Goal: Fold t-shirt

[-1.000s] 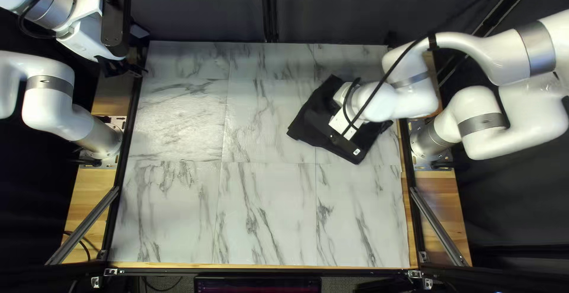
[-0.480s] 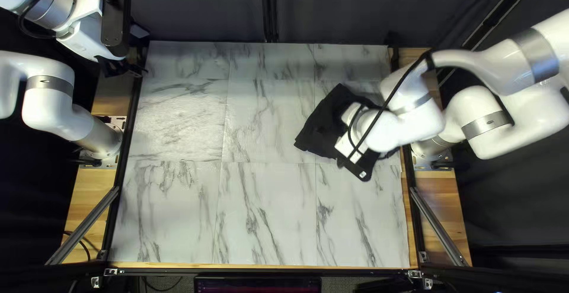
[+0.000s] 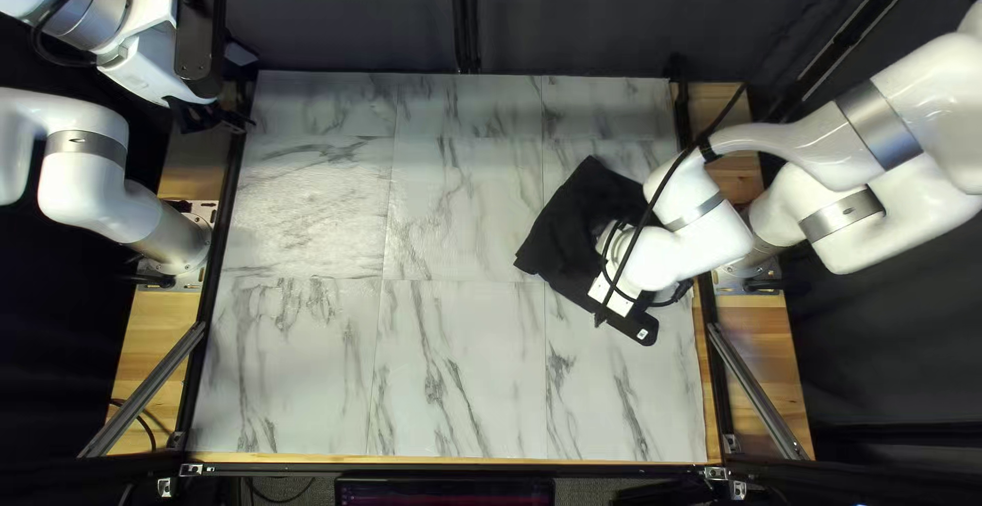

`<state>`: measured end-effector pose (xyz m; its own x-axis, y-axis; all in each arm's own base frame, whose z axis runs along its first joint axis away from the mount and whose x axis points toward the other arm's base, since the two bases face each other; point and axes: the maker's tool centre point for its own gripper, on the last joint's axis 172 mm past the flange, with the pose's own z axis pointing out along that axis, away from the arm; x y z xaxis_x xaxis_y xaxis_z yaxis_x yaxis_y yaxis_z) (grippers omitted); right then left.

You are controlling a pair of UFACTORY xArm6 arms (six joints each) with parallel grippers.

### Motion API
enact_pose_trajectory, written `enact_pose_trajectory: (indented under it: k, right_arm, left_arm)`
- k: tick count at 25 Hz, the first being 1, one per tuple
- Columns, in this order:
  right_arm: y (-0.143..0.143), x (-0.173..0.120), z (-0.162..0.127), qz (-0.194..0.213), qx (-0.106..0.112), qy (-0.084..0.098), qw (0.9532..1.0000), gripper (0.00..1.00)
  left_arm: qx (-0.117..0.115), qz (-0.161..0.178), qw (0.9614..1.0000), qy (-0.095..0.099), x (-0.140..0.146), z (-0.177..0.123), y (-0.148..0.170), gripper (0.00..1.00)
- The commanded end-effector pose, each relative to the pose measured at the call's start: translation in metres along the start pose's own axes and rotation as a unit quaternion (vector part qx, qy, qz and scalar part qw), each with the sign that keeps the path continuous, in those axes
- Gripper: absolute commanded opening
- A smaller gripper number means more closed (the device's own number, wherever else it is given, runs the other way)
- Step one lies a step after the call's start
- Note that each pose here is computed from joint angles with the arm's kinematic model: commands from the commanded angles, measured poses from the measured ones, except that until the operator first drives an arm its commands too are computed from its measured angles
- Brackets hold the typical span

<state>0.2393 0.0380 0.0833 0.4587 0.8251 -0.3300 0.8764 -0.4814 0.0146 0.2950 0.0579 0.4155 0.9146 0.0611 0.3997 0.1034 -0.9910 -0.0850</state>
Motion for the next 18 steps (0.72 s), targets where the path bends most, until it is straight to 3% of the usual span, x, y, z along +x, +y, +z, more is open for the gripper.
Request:
enact_pose_trajectory:
  k: [1, 5, 10, 18]
  right_arm:
    - [0.01, -0.01, -0.017, 0.005, -0.006, 0.025, 0.9997, 1.0]
    - [0.029, -0.023, -0.039, 0.021, -0.028, 0.032, 0.9989, 1.0]
    - [0.045, -0.025, -0.031, 0.021, -0.037, 0.035, 0.9985, 1.0]
    - [0.008, -0.001, -0.031, 0.04, -0.034, 0.038, 0.9979, 1.0]
  left_arm:
    - [0.0, 0.0, 1.0, 0.0, 0.0, 0.0, 0.0, 1.0]
    - [0.0, 0.0, 1.0, 0.0, 0.0, 0.0, 0.0, 1.0]
    - [0.0, 0.0, 1.0, 0.0, 0.0, 0.0, 0.0, 1.0]
    - [0.0, 0.0, 1.0, 0.0, 0.0, 0.0, 0.0, 1.0]
